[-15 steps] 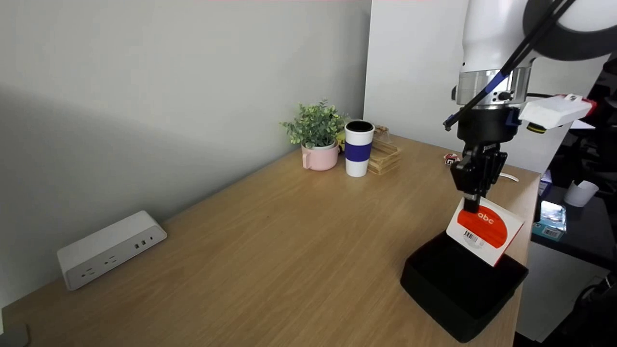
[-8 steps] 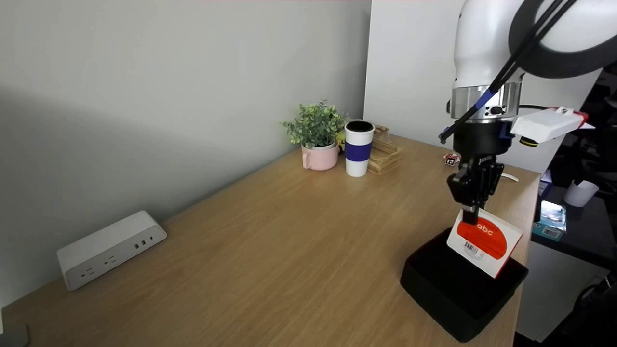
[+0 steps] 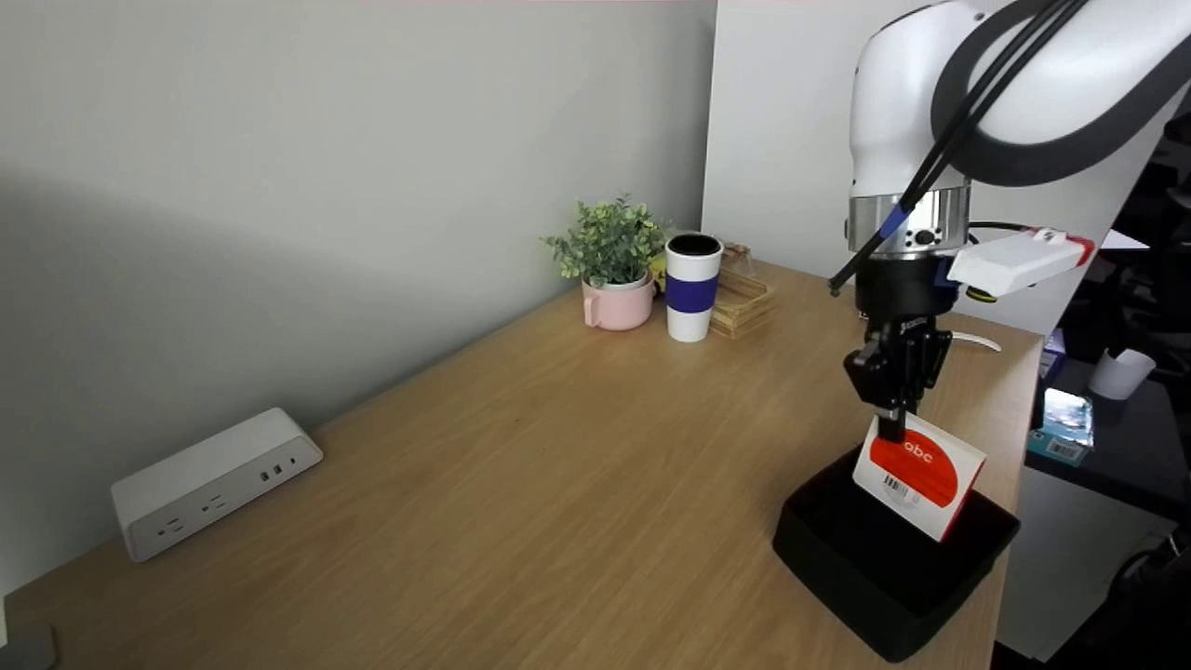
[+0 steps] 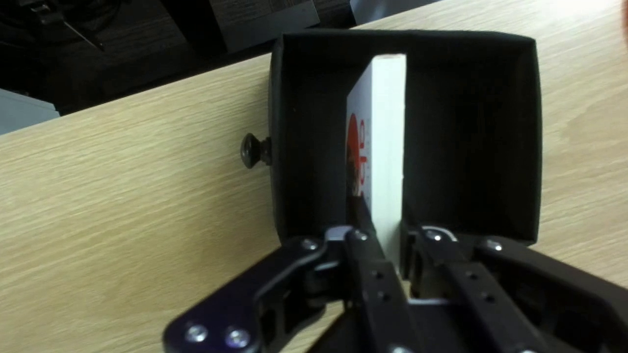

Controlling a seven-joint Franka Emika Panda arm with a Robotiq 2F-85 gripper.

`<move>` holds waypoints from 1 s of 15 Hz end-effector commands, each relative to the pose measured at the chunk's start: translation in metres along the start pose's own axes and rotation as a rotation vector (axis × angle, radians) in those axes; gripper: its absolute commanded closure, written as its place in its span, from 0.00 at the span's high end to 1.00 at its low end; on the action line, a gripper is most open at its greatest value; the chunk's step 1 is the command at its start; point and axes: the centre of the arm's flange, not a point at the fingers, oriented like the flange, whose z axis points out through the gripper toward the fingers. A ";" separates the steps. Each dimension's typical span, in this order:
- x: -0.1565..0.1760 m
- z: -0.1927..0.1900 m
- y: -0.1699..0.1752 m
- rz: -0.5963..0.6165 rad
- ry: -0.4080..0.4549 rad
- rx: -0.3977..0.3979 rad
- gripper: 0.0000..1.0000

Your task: Take the book from the black box and place it on the table then put it back in the black box

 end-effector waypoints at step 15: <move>0.023 0.008 0.002 0.012 -0.057 0.006 0.81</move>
